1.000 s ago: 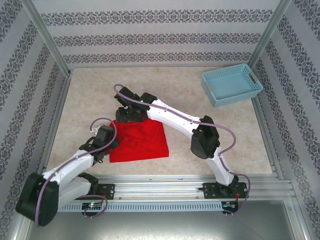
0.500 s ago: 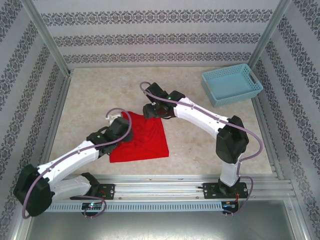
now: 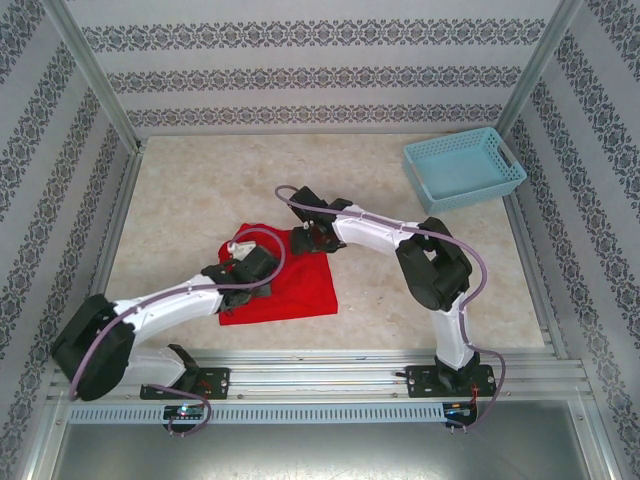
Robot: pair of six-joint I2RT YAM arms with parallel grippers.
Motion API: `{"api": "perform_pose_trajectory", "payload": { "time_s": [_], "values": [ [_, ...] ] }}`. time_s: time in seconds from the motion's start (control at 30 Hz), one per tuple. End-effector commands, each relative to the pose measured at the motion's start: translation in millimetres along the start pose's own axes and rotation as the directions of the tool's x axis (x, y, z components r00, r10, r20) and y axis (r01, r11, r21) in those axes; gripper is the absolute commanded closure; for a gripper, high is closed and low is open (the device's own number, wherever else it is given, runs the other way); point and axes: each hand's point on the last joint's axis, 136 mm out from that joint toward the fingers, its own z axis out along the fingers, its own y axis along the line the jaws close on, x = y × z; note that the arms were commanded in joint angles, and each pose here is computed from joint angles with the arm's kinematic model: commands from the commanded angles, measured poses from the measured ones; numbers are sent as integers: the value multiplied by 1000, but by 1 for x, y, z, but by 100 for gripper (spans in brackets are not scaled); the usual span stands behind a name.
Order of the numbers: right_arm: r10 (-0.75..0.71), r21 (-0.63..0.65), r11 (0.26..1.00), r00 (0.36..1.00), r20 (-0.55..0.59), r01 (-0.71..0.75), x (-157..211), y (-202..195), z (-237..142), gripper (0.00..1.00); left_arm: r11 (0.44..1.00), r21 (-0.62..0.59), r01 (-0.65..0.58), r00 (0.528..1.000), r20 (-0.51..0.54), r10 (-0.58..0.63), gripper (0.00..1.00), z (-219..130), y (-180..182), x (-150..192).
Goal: Fold the inside-out t-shirt
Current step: Smooth out the T-shirt at the center of the table.
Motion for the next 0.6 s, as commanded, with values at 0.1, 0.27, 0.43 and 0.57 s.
{"api": "perform_pose_trajectory", "payload": {
  "time_s": [0.1,0.27,0.43,0.57],
  "values": [
    [75,42,996,997,-13,-74,7,-28,16,42,986,-52,161,984,88,-156,100,-20,53,-1],
    [107,107,989,994,-29,-103,18,-45,20,42,964,-100,248,963,131,-234,100,-40,85,6],
    [126,130,984,992,-33,-120,22,-53,22,42,947,-93,306,948,116,-295,100,-52,103,23],
    [138,158,979,990,-22,-132,23,-59,19,43,940,-87,330,944,19,-330,100,-32,98,50]
  ]
}}
